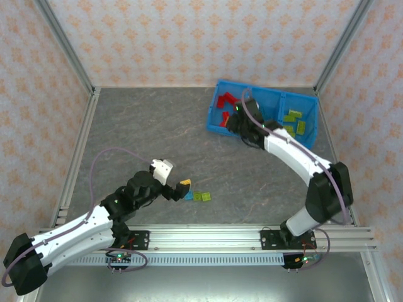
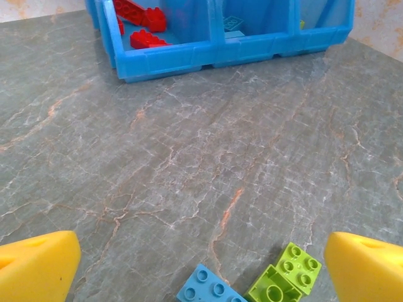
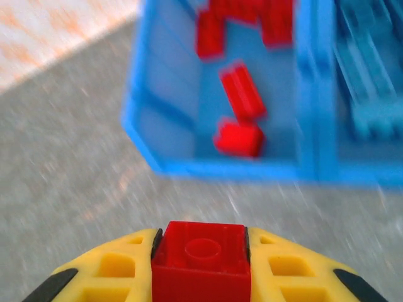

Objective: Sort the legos into containers by color

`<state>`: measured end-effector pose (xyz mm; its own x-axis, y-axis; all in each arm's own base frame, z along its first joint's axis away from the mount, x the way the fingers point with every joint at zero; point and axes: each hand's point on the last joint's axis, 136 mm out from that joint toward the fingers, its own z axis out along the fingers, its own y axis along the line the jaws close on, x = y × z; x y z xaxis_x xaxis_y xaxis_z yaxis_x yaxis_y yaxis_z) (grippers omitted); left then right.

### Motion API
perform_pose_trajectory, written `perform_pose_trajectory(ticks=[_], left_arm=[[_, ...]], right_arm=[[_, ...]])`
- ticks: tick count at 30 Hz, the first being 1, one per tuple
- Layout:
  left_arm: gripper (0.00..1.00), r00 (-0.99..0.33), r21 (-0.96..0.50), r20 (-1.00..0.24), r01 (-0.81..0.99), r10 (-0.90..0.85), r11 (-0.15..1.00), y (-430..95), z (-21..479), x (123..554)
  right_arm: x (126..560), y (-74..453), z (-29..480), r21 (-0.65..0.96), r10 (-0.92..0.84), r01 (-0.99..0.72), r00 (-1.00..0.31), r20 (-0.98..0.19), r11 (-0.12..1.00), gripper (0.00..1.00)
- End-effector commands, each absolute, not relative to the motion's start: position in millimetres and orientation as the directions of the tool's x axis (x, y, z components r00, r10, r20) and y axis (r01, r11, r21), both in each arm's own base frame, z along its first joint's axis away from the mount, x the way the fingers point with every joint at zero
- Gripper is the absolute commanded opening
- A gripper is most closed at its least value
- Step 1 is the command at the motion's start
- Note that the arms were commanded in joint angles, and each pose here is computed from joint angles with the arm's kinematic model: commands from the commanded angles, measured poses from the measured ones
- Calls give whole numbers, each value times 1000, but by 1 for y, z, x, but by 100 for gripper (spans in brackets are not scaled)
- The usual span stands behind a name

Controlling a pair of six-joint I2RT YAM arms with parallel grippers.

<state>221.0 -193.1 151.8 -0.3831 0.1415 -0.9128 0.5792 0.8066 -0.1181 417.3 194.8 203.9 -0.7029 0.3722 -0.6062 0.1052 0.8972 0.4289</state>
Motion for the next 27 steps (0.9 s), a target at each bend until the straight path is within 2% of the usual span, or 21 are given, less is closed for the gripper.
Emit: perform_pose_trajectory(ticks=[1, 6, 7, 9, 10, 12, 14, 18, 21, 24, 27], left_arm=[[100, -365, -101, -924, 515, 111, 851, -181, 157, 230], [100, -344, -78, -935, 438, 87, 896, -161, 161, 231], [100, -338, -74, -938, 420, 80, 904, -156, 162, 232], [100, -325, -70, -943, 391, 67, 918, -148, 165, 232], [100, -319, -69, -946, 377, 60, 924, -145, 166, 232], [100, -310, -70, -950, 355, 47, 932, -139, 168, 232], [100, -304, -71, -952, 336, 37, 939, -135, 169, 232], [100, -298, -70, -954, 322, 31, 944, -132, 169, 233], [100, -300, -70, -953, 317, 30, 946, -132, 169, 233], [100, -301, -72, -953, 313, 27, 947, -132, 169, 234], [100, -301, -68, -953, 304, 28, 950, -130, 168, 235]], right_arm=[[454, 181, 193, 296, 297, 128, -702, -648, 947, 22], [513, 173, 186, 193, 254, 166, -705, -662, 967, 25], [522, 176, 188, 185, 241, 157, -706, -666, 970, 29], [534, 180, 190, 159, 210, 139, -719, -663, 978, 53], [538, 183, 195, 152, 196, 127, -725, -660, 980, 61], [539, 184, 206, 152, 190, 119, -727, -660, 981, 66], [529, 186, 225, 184, 201, 103, -716, -669, 977, 67], [480, 200, 255, 286, 226, 28, -690, -687, 958, 68], [417, 219, 260, 328, 191, -84, -667, -720, 941, 73], [350, 232, 244, 348, 153, -152, -689, -709, 925, 75], [286, 247, 209, 366, 84, -209, -762, -642, 907, 75]])
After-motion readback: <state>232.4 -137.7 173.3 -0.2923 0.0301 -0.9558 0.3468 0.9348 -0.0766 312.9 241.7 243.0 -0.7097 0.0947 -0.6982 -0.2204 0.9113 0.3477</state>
